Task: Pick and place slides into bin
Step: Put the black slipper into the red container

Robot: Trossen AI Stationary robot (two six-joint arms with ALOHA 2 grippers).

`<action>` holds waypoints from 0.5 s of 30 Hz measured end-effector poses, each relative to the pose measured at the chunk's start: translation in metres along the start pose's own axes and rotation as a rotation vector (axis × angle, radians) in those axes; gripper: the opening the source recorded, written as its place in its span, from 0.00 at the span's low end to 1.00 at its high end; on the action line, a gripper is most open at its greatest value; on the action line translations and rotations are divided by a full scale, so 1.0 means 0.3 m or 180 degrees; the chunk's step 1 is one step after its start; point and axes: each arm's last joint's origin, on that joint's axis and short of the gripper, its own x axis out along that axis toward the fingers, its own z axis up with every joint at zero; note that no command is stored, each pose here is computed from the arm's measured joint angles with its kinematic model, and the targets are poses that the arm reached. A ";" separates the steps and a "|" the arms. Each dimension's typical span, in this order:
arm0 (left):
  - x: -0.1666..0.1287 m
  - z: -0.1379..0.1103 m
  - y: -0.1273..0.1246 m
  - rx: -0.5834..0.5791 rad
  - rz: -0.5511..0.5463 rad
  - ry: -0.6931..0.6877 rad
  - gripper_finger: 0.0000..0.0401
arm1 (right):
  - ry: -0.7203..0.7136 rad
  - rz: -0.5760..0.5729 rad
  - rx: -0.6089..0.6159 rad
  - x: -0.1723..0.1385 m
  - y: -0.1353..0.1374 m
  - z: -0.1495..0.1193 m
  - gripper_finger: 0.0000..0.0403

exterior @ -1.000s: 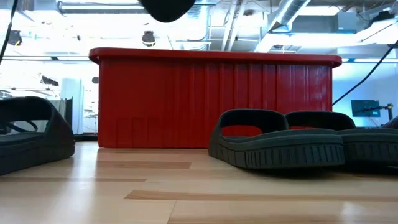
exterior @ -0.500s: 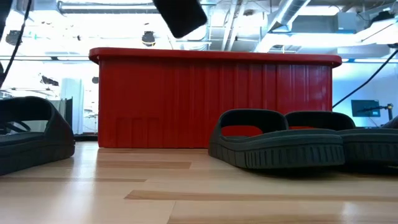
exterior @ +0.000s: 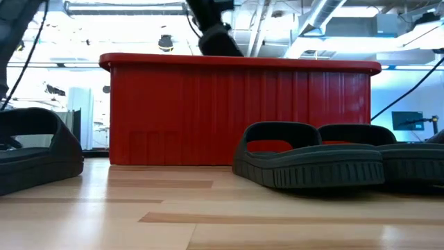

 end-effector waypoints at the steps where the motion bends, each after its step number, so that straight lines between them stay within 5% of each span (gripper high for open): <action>1: 0.037 -0.008 -0.011 0.0004 -0.0039 0.0036 0.00 | 0.0011 -0.0020 -0.0009 0.002 -0.003 -0.002 0.59; 15: 0.414 -0.091 -0.290 -0.0007 -0.0203 0.0400 0.00 | 0.0091 -0.0191 -0.0182 -0.020 -0.052 -0.007 0.59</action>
